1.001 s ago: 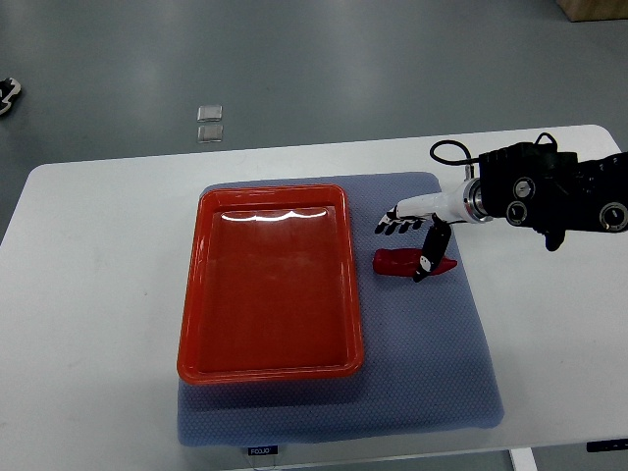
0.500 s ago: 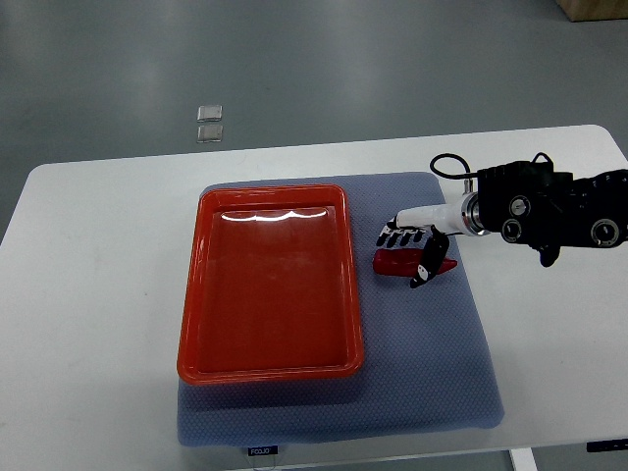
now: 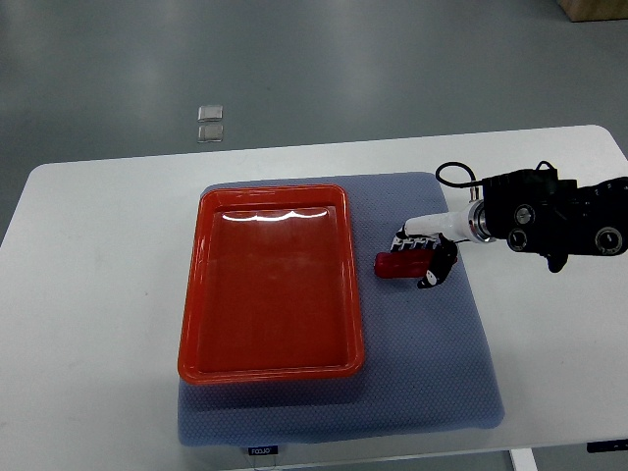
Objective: Place red pepper on red tray
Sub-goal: 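Close the right hand's fingers around the red pepper, then lift the pepper with the right hand and carry it over the tray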
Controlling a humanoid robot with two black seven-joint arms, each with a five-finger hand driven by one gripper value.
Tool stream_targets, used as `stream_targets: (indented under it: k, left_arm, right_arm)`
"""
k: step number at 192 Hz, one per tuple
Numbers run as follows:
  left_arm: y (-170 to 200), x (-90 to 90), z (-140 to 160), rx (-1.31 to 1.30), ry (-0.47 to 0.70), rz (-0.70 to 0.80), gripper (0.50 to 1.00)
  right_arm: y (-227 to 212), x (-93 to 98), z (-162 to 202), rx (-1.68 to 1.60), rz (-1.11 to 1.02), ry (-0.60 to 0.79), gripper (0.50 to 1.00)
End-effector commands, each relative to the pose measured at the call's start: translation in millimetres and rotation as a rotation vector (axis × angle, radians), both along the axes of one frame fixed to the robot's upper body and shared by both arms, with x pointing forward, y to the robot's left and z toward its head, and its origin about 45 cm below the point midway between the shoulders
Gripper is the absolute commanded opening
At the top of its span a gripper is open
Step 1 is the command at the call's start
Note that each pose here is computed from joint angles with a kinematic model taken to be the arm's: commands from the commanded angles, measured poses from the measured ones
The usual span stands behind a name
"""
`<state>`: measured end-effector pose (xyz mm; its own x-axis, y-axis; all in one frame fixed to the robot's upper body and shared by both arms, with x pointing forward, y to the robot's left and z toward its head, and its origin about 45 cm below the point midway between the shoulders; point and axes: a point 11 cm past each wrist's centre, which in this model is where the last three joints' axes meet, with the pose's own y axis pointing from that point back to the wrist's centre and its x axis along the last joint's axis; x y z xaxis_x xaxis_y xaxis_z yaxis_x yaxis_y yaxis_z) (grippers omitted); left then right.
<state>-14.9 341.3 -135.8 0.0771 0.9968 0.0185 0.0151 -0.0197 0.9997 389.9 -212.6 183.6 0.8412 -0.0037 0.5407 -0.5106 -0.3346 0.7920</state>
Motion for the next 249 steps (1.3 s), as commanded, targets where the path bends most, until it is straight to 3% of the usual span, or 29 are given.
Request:
stream_targets:
  k: [1, 22, 108, 127, 143, 220, 249]
  left_arm:
    - [0.0, 0.0, 0.0, 0.000, 0.000, 0.000, 1.000]
    - [0.0, 0.0, 0.0, 0.000, 0.000, 0.000, 1.000]
    - [0.0, -0.1, 0.0, 0.000, 0.000, -0.001, 1.000]
    - [0.0, -0.1, 0.0, 0.000, 0.000, -0.001, 1.000]
    - [0.0, 0.0, 0.0, 0.000, 0.000, 0.000, 1.000]
    - [0.0, -0.1, 0.0, 0.000, 0.000, -0.001, 1.000]
    - [0.0, 0.0, 0.0, 0.000, 0.000, 0.000, 1.000]
  right_arm:
    - [-2.7, 0.6, 0.7, -0.003, -0.005, -0.002, 0.752]
    - [-3.4, 1.9, 2.2, -0.005, -0.006, -0.007, 0.699]
    - [7.9, -3.2, -3.9, 0.011, 0.018, 0.009, 0.648]
    - [9.6, -2.7, -3.5, 0.014, 0.019, 0.008, 0.594]
    - [9.3, -3.2, -4.0, 0.012, 0.021, 0.011, 0.500]
    - [4.8, 8.5, 13.9, 0.010, 0.012, -0.027, 0.500]
    - [5.6, 26.4, 36.6, 0.011, 0.005, -0.090, 0.500]
